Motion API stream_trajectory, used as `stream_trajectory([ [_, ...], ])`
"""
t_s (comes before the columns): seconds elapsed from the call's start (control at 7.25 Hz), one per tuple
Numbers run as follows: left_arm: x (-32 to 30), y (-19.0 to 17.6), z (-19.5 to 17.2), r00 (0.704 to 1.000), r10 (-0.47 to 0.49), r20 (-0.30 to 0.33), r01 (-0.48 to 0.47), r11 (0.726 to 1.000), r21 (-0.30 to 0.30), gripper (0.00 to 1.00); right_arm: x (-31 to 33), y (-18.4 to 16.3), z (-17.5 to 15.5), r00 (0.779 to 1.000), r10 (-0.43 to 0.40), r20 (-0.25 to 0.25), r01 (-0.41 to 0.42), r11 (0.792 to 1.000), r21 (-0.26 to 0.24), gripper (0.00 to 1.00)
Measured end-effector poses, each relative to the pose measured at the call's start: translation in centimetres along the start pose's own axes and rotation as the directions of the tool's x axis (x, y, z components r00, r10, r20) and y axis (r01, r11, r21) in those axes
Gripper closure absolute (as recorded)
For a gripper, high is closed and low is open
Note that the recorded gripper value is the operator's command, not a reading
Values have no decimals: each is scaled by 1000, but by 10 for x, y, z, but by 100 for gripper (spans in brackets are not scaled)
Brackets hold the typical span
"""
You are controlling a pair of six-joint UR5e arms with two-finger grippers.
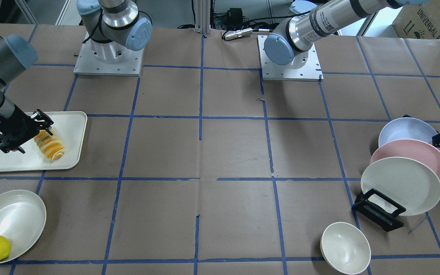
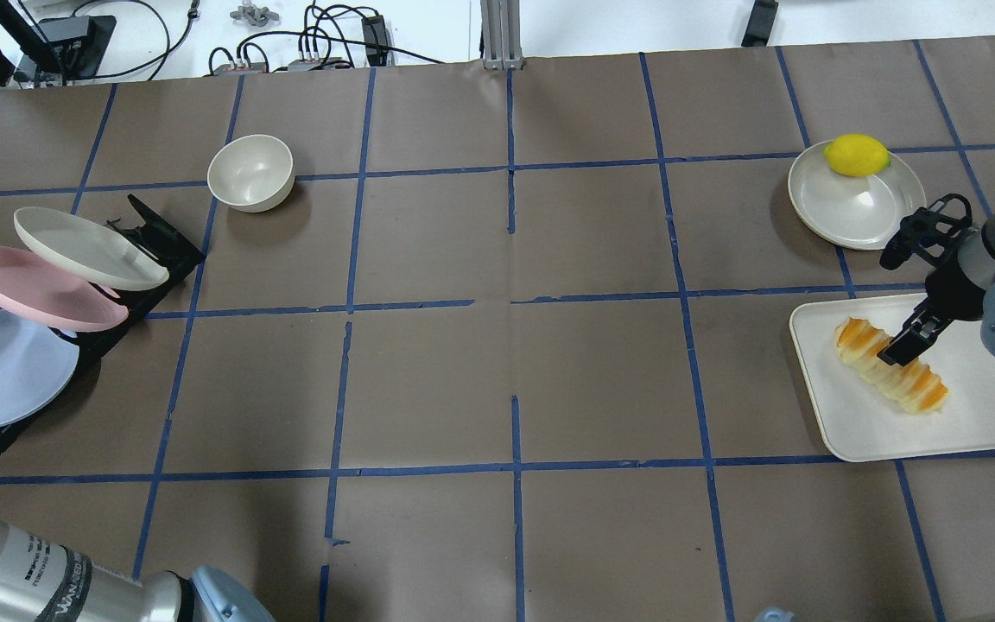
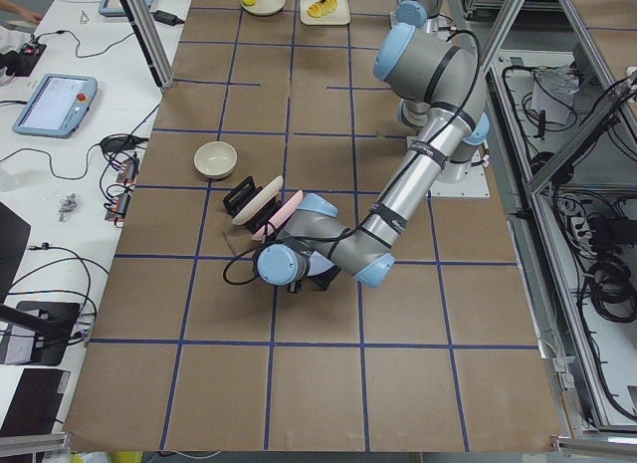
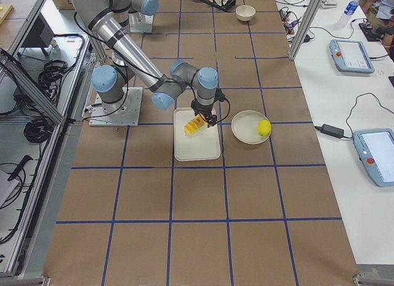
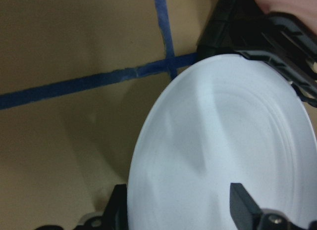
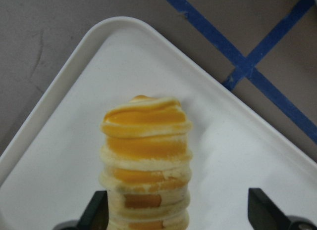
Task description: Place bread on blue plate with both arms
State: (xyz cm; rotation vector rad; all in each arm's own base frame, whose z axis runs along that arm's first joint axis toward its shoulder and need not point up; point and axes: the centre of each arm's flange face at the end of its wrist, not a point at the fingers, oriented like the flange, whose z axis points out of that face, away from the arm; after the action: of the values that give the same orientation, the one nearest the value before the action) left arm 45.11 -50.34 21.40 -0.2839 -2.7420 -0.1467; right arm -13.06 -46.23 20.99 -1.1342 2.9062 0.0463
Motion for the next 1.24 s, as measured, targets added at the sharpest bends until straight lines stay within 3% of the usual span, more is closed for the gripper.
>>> stream_trajectory([
  [0.41,-1,0,-5,1000,3,9,-3,1000,4,87,-11,3,16,1000,8,30,-8,1000,-2,1],
  [0.55,-2,0,-8,1000,6,14,-6,1000,7,89,-15,4,20,999,22,31,-22,1000,-2,38],
  [0.69,-3,1,-11,1000,13,19,-13,1000,9,90,-17,4,20,999,50,6,-50,999,1,93],
  [0.97,-1,3,-24,999,33,40,-34,999,18,90,-12,6,11,989,138,-59,-139,990,-24,98],
  [1.1,1,4,-39,997,42,60,-43,999,25,90,-9,6,4,983,171,-70,-174,984,-45,98],
  [1.24,5,7,-56,996,49,73,-51,998,27,90,-4,5,-6,978,203,-51,-206,976,-71,99],
])
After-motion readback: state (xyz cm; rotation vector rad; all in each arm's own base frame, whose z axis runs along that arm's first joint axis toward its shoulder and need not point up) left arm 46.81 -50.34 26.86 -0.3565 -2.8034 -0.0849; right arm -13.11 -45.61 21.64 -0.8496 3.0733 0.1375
